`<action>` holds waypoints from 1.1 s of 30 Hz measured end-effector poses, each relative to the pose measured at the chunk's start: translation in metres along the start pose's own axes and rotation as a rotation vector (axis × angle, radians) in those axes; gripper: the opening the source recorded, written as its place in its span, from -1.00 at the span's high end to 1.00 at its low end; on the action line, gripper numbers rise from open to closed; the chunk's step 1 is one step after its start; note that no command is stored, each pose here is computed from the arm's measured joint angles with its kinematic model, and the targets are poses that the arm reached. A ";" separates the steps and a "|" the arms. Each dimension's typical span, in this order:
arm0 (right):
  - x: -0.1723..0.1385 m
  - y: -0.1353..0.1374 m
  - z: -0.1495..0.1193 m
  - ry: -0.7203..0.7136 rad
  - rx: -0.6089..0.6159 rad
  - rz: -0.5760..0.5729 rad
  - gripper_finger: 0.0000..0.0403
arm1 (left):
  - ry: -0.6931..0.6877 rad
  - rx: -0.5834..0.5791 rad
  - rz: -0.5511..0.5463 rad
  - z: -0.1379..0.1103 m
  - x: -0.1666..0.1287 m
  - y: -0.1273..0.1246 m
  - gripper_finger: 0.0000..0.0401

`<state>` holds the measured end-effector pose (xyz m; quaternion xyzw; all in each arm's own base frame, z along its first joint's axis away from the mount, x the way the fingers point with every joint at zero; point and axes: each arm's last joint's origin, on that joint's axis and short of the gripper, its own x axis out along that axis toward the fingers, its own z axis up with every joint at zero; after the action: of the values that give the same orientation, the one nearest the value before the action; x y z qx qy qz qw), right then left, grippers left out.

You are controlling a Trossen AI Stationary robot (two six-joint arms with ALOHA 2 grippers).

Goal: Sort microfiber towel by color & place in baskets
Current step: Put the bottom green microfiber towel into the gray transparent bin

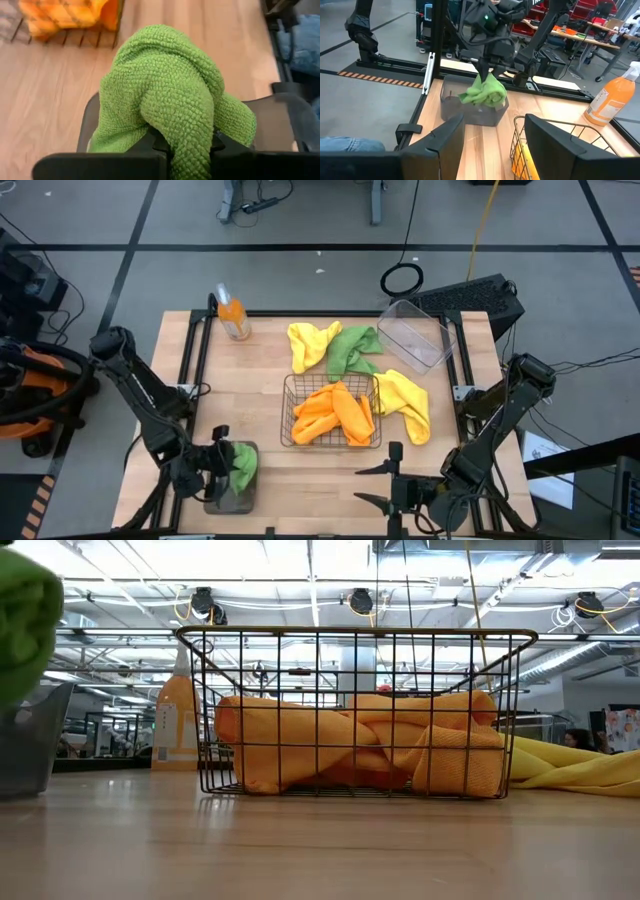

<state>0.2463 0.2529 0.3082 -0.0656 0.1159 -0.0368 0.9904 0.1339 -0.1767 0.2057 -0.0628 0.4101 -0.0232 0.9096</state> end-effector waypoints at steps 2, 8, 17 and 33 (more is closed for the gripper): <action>0.000 0.000 0.000 0.000 0.000 -0.001 0.02 | 0.009 -0.027 0.012 -0.004 0.002 0.003 0.76; 0.000 0.000 0.000 0.000 0.000 -0.001 0.02 | 0.022 -0.067 0.033 -0.011 0.007 0.008 0.47; 0.000 0.000 0.000 0.000 0.005 -0.001 0.01 | 0.075 -0.110 0.017 -0.018 0.010 0.011 -0.05; 0.004 -0.004 0.000 0.002 0.011 -0.015 0.01 | 0.138 -0.117 -0.040 -0.003 -0.003 0.000 -0.53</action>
<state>0.2505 0.2489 0.3081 -0.0612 0.1163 -0.0452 0.9903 0.1296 -0.1766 0.2063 -0.1221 0.4711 -0.0218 0.8733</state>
